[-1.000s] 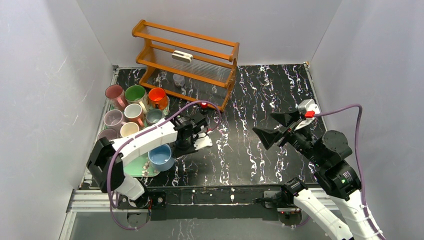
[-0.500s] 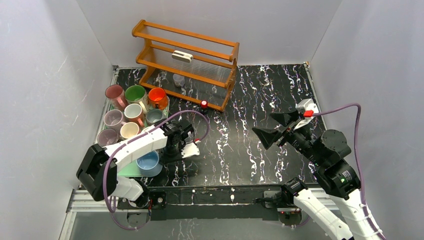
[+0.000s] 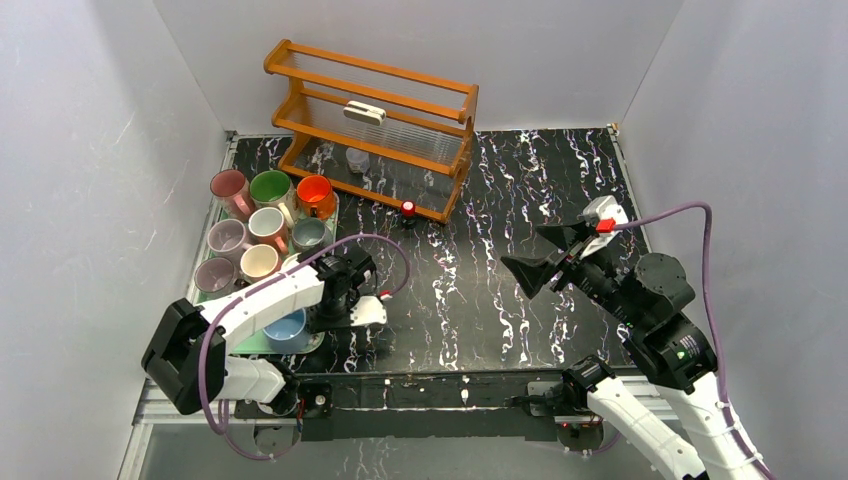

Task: Turn the mug right side up
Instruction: Place the cup on the tray.

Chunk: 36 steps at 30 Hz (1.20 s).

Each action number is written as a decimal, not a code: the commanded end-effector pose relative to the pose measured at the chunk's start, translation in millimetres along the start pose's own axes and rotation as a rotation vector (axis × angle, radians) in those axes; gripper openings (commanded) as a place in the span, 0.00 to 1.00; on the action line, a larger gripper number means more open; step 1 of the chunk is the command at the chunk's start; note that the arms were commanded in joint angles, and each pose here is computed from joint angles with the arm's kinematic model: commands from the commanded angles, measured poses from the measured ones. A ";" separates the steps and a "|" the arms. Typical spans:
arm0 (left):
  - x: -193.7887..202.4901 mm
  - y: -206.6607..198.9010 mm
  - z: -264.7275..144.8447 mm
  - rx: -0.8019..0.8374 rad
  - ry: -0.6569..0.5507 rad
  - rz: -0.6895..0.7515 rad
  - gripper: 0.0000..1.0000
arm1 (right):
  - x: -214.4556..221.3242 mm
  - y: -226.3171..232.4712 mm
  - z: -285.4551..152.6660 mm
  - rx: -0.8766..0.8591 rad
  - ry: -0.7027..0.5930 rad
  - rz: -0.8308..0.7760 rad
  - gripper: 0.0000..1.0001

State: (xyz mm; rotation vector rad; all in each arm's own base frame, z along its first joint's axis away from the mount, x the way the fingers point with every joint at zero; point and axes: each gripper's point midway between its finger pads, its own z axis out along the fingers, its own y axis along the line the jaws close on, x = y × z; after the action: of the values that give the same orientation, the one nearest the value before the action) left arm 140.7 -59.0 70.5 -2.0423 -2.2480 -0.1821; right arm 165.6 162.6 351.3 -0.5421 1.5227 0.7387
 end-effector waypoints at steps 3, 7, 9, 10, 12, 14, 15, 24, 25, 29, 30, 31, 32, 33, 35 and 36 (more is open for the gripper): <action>27.7 -0.4 -4.7 0.005 0.091 0.071 0.00 | -17.7 4.0 -0.5 -0.020 -0.042 -0.044 0.99; 31.5 1.0 4.0 0.004 0.105 0.091 0.00 | -20.2 2.9 -1.5 -0.016 -0.050 -0.065 0.99; 34.0 2.0 9.2 -0.008 0.112 0.091 0.00 | -19.7 2.3 -2.4 -0.013 -0.048 -0.070 0.99; 34.5 1.5 10.4 -0.004 0.114 0.088 0.00 | -19.1 2.0 -2.9 -0.011 -0.048 -0.074 0.99; 33.8 2.2 10.6 -0.003 0.116 0.086 0.00 | -17.8 0.8 -3.5 -0.006 -0.049 -0.079 0.99; 34.5 6.7 11.9 -0.019 0.130 0.084 0.00 | -15.7 1.0 -3.3 -0.009 -0.044 -0.084 0.99; 34.8 8.0 13.2 -0.022 0.138 0.084 0.00 | -14.5 1.3 -3.0 -0.013 -0.041 -0.086 0.99; 34.7 6.8 13.9 0.004 0.158 0.086 0.20 | -9.0 3.4 -3.4 -0.028 -0.035 -0.088 0.99; 34.7 5.7 14.7 0.009 0.156 0.085 0.23 | -8.3 3.5 -2.7 -0.031 -0.031 -0.087 0.99; 35.2 3.3 16.1 0.016 0.154 0.082 0.36 | -8.2 4.6 -2.8 -0.036 -0.033 -0.085 0.99; 35.1 4.6 15.0 0.009 0.154 0.080 0.37 | -8.2 4.8 -2.9 -0.037 -0.034 -0.084 0.99; 34.7 5.3 13.9 0.006 0.153 0.077 0.37 | -7.7 4.8 -3.1 -0.036 -0.033 -0.081 0.99; 33.6 7.0 11.7 0.000 0.150 0.071 0.37 | -7.2 5.0 -2.9 -0.037 -0.032 -0.077 0.99; 31.5 8.5 9.2 0.000 0.145 0.067 0.37 | -6.3 5.6 -2.6 -0.041 -0.030 -0.070 0.99; 23.5 8.5 2.2 0.020 0.113 0.051 0.80 | -4.4 10.0 -2.0 -0.064 -0.021 -0.052 0.99; 18.4 8.4 -2.1 0.029 0.089 0.037 0.96 | -2.9 13.4 -1.6 -0.081 -0.014 -0.037 0.99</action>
State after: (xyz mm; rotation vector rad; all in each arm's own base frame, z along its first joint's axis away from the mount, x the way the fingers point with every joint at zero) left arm 145.6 -28.8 57.8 -2.0420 -2.0860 -0.2941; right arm 161.5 163.2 352.2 -0.6055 1.4873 0.7178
